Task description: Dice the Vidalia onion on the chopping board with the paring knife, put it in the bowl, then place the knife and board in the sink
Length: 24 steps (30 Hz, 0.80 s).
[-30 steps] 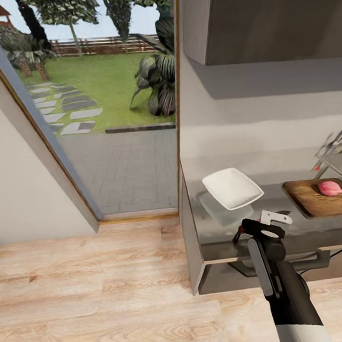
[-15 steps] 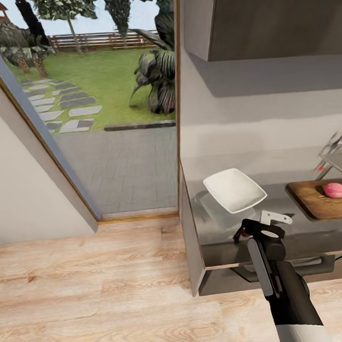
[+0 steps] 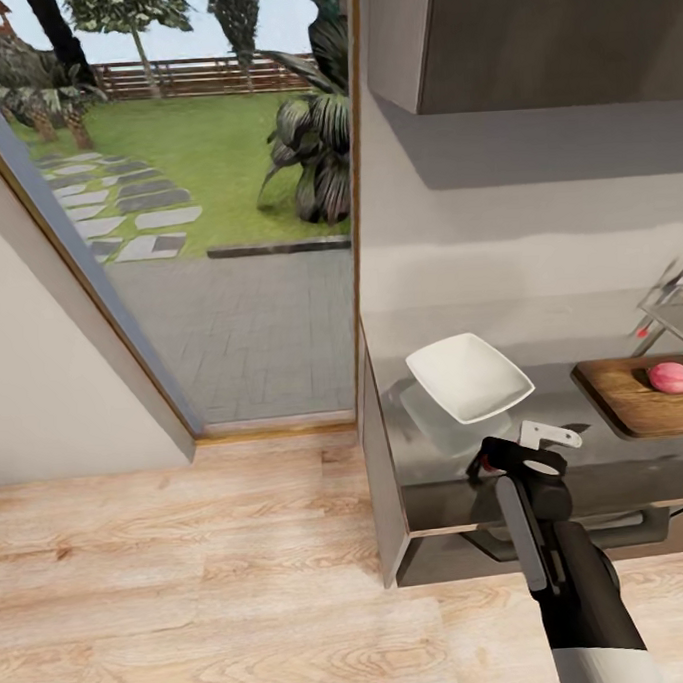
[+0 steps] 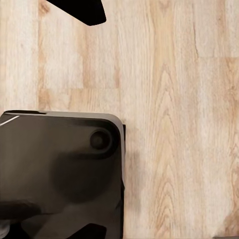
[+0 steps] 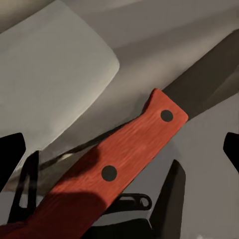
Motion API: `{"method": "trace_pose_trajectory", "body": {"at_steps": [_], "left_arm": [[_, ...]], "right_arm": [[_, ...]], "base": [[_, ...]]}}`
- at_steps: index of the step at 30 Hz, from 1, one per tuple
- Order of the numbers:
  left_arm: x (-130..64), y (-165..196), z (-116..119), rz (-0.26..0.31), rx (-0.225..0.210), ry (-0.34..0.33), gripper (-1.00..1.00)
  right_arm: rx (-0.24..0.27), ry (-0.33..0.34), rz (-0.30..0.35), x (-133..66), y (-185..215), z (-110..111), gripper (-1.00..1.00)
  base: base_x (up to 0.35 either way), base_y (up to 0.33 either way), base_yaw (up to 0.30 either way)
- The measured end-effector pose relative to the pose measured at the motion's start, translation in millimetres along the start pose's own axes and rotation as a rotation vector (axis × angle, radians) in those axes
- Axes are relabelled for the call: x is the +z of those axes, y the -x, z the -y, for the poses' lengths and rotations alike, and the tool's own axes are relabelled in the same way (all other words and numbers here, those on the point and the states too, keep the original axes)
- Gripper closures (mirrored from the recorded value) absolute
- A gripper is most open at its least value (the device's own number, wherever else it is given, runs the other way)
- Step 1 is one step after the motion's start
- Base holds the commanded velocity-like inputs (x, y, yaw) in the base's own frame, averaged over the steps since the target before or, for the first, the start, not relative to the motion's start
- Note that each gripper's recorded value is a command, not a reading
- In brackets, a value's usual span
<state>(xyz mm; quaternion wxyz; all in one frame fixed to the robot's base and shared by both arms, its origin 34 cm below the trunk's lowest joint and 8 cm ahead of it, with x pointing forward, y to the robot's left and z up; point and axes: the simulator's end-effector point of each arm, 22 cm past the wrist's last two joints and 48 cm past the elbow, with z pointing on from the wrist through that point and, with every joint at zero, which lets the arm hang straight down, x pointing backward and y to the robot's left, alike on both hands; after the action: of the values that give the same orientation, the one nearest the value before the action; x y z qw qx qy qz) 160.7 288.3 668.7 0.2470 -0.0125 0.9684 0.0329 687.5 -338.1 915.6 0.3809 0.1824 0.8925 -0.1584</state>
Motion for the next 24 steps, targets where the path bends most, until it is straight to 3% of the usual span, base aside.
{"method": "trace_pose_trajectory", "body": {"at_steps": [6, 24], "left_arm": [[-0.7, -2.0, -0.6, -0.005, 0.001, 0.001, -1.0], [-1.8, -4.8, -1.3, -0.011, 0.003, 0.002, -1.0]], "right_arm": [[0.047, 0.017, -0.017, 7.1, -2.6, 11.9, -1.0], [0.054, 0.018, -0.02, 8.1, -3.3, 14.0, -1.0]], "base": [[0.0, 0.0, 0.0], [0.0, 0.0, 0.0]]}}
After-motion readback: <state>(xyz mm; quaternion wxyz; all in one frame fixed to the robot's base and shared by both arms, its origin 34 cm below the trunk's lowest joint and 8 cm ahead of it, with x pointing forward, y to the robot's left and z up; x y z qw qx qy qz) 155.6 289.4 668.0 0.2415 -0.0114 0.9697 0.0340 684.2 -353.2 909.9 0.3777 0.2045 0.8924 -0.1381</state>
